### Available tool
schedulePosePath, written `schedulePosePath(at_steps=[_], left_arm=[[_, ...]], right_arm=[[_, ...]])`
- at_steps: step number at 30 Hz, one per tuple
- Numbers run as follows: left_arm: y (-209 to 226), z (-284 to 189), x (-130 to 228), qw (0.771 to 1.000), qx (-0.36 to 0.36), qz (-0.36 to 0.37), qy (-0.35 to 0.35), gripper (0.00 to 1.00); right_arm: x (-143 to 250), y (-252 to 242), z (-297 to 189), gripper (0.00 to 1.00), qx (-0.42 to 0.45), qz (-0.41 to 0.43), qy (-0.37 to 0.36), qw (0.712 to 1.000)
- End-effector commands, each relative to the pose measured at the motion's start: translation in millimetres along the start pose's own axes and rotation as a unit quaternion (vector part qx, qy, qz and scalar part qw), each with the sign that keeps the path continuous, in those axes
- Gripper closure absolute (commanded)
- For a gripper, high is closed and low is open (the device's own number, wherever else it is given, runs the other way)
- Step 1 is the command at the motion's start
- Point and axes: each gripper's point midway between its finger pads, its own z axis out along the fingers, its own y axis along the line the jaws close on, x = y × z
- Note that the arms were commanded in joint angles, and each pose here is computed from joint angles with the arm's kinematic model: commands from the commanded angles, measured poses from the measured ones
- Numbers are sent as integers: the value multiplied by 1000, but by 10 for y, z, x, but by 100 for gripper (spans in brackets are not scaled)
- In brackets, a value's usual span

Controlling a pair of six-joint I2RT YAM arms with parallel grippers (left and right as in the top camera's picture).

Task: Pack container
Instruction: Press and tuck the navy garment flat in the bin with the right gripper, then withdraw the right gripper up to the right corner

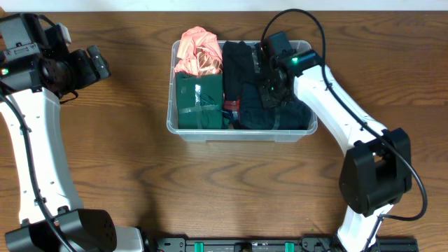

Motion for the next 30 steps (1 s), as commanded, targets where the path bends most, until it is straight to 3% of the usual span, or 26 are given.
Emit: schedulePosePath(at_steps=[1, 3, 8, 15, 23, 30], left_arm=[[26, 19, 15, 1000, -3, 6, 3, 2], [26, 19, 15, 1000, -3, 6, 3, 2], [26, 19, 15, 1000, -3, 6, 3, 2], [26, 19, 15, 1000, -3, 6, 3, 2], [26, 19, 15, 1000, -3, 6, 3, 2], [26, 19, 15, 1000, -3, 6, 3, 2]], right_arm=[[-282, -68, -594, 90, -14, 10, -76, 997], [-381, -182, -923, 74, -14, 22, -113, 993], [-487, -723, -1703, 48, 1, 80, -209, 975], [-259, -1705, -2203, 3, 51, 202, -261, 943], [49, -2498, -2235, 1, 91, 313, -254, 911], [183, -2711, -2254, 1, 106, 339, -249, 901]])
